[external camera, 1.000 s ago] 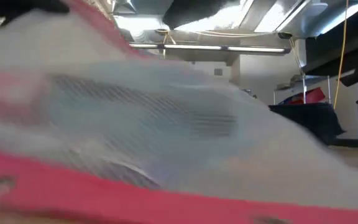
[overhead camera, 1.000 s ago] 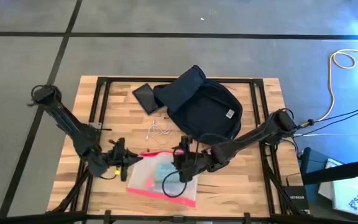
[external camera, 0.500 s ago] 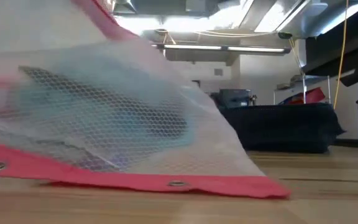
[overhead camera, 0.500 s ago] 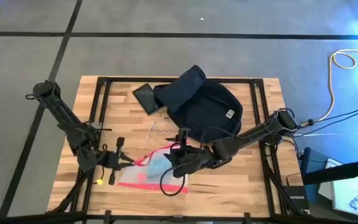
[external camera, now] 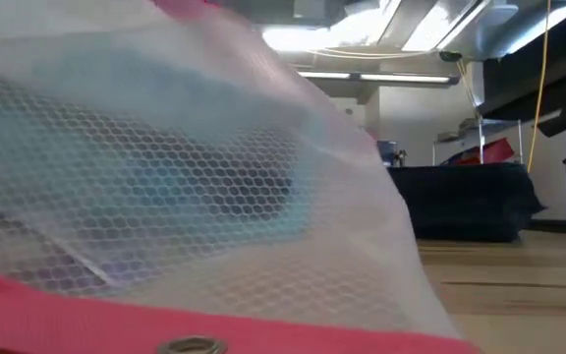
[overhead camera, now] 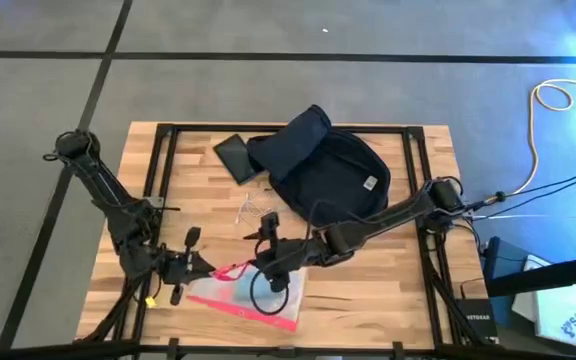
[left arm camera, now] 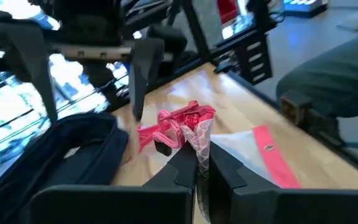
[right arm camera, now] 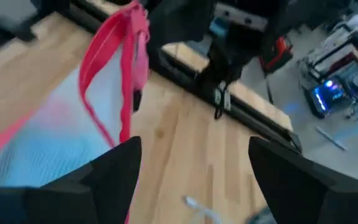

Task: Unpack backpack
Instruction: Close the transparent zip bag

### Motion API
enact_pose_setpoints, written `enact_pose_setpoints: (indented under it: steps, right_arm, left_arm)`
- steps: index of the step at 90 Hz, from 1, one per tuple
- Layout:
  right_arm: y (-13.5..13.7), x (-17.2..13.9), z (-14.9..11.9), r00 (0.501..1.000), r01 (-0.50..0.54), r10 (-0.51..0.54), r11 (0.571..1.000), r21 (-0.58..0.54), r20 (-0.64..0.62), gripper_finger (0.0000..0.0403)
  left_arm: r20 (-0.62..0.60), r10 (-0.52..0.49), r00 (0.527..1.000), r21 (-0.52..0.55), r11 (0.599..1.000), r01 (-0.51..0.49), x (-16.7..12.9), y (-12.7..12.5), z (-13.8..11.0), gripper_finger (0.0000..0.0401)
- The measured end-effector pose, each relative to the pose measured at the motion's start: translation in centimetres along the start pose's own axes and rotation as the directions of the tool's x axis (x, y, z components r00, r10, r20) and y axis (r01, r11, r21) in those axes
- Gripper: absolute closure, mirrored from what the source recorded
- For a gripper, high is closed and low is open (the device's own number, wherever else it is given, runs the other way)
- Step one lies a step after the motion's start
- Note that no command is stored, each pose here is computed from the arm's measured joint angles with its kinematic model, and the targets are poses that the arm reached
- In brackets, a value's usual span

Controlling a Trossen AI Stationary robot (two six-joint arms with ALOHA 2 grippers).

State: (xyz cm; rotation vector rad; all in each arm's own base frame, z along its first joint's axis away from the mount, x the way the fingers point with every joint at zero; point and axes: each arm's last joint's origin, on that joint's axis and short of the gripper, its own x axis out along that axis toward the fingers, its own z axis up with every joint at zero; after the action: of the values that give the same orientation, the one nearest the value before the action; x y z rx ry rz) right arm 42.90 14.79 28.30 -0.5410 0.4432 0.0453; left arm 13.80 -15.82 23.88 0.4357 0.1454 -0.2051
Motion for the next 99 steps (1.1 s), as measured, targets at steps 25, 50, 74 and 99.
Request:
enact_pose_setpoints:
  steps: [25,50,74,99]
  right_arm:
    - [-2.0,1.9,0.1,0.958,-0.243,0.170,0.908,0.342,0.230,0.0123]
    - [-0.8,3.7,-0.8,0.920,-0.380,0.267,0.789,0.483,0.289,0.0123]
    - [-0.3,5.0,-1.1,0.901,-0.407,0.255,0.775,0.483,0.350,0.0123]
    - [-0.1,4.9,-1.2,0.903,-0.411,0.271,0.774,0.483,0.334,0.0168]
  left_arm:
    - [0.012,-0.032,0.999,0.028,0.999,0.032,-0.2,-0.3,0.1,0.0401]
    - [0.013,-0.031,0.999,0.000,1.000,0.031,-0.2,-0.3,0.1,0.0401]
    - [-0.011,-0.035,0.999,0.017,0.999,0.036,0.2,-0.8,-0.3,0.0401]
    - [-0.023,-0.038,0.999,0.013,0.999,0.038,0.5,-1.1,-0.5,0.0401]
